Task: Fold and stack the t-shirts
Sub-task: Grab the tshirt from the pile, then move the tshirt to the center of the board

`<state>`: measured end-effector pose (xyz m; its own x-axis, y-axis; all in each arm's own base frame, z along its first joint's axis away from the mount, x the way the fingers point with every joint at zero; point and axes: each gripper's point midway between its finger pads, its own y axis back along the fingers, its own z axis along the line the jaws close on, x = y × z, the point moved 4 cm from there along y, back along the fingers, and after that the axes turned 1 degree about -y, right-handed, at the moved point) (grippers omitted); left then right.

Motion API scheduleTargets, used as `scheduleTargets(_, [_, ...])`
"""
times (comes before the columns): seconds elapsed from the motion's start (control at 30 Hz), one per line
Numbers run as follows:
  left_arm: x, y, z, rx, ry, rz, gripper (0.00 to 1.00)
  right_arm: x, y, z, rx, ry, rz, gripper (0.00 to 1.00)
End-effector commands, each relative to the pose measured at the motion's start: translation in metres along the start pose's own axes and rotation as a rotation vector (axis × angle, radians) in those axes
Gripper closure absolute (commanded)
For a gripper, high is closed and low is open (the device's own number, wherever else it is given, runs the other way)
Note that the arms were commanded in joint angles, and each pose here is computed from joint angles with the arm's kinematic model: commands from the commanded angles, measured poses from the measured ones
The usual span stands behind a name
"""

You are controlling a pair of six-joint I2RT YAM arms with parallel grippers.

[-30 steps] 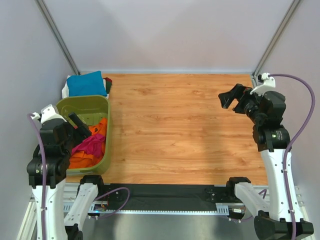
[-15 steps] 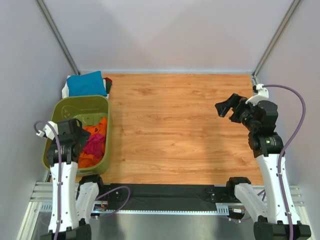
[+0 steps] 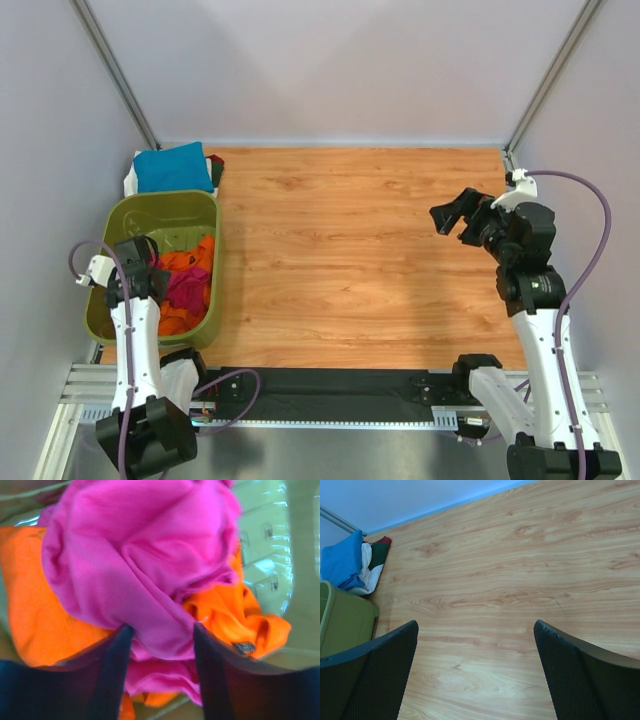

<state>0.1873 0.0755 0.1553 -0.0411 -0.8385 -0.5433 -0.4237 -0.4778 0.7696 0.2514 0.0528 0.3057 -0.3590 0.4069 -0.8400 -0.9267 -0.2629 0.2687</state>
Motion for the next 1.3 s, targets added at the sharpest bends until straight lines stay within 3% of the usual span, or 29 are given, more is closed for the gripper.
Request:
scheduleTargets(0.0, [-0.007, -0.012, -0.005, 0.039, 0.077, -0.036, 0.63, -0.019, -0.001, 0.007, -0.014, 0.022, -0.055, 0.0])
scheduleTargets(0.07, [-0.012, -0.012, -0.003, 0.043, 0.082, -0.049, 0.82, -0.021, -0.002, 0.009, -0.021, 0.018, -0.055, 0.0])
scheduleTargets(0.1, [-0.014, -0.01, -0.004, 0.046, 0.076, -0.052, 1.0, -0.023, -0.003, 0.011, -0.03, 0.018, -0.053, 0.0])
scheduleTargets(0.27, [-0.058, 0.036, -0.03, 0.159, -0.022, -0.174, 1.0, -0.031, -0.003, 0.017, -0.049, 0.004, -0.072, 0.0])
scheduleTargets(0.3, [-0.067, 0.047, -0.037, 0.201, -0.097, -0.199, 1.0, -0.032, -0.003, 0.016, -0.043, -0.004, -0.076, 0.0])
scheduleTargets(0.43, [-0.109, 0.116, -0.097, 0.474, -0.261, -0.287, 1.0, -0.043, -0.004, 0.001, 0.103, -0.073, -0.125, 0.0])
scheduleTargets(0.53, [-0.118, 0.161, -0.139, 0.681, -0.387, -0.274, 1.0, -0.051, -0.006, -0.023, 0.294, -0.123, -0.155, 0.0])
scheduleTargets(0.63, [-0.107, 0.213, -0.182, 0.883, -0.53, -0.262, 1.0, -0.062, -0.009, -0.021, 0.312, -0.125, -0.155, 0.0])
scheduleTargets(0.7, [-0.099, 0.235, -0.197, 0.919, -0.618, -0.26, 1.0, -0.065, -0.01, -0.017, 0.292, -0.128, -0.15, 0.0])
scheduleTargets(0.8, [-0.094, 0.309, -0.229, 1.085, -0.728, -0.354, 1.0, -0.065, -0.007, -0.018, 0.312, -0.138, -0.152, 0.0])
scheduleTargets(1.0, [-0.014, 0.366, -0.271, 1.34, -0.899, -0.28, 1.0, -0.061, 0.014, -0.029, 0.431, -0.129, -0.134, 0.0])
scheduleTargets(1.07, [0.026, 0.375, -0.281, 1.431, -0.915, -0.175, 1.0, -0.059, 0.022, -0.031, 0.452, -0.124, -0.134, 0.0])
scheduleTargets(1.27, [0.153, 0.322, -0.288, 1.38, -0.996, 0.057, 1.0, -0.049, 0.036, -0.04, 0.517, -0.097, -0.113, 0.0])
